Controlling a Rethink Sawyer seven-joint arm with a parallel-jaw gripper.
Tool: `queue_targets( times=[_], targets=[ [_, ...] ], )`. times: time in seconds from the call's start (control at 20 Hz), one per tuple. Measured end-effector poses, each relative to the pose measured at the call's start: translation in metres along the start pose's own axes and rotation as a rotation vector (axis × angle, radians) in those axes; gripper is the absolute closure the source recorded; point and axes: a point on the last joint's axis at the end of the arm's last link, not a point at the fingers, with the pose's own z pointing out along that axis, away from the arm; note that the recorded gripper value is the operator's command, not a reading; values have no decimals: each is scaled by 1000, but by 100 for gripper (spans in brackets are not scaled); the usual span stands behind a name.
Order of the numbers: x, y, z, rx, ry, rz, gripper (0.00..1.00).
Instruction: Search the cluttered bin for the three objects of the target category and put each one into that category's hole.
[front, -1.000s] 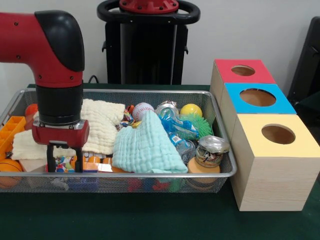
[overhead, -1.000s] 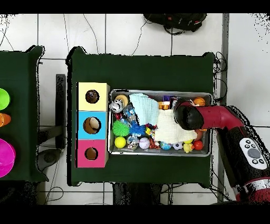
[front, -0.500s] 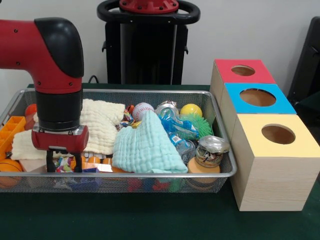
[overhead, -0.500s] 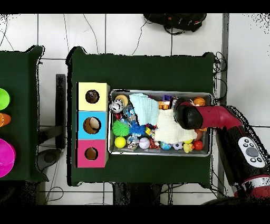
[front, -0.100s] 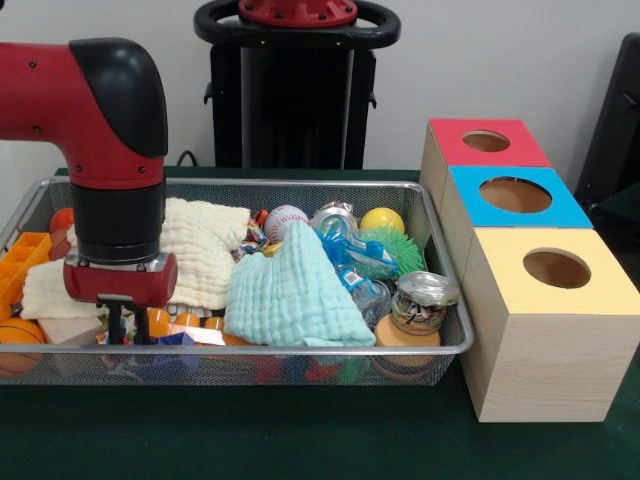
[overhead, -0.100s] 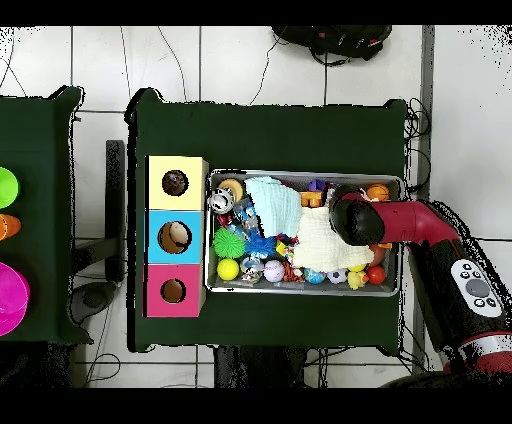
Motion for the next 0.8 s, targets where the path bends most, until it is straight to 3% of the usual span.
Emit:
queue_targets(
  times=[0.55,0.8],
  targets=[
    [-1,-1,-3,2,1,0,100],
    [-3,2,-16,20,39,-1,100]
  ],
)
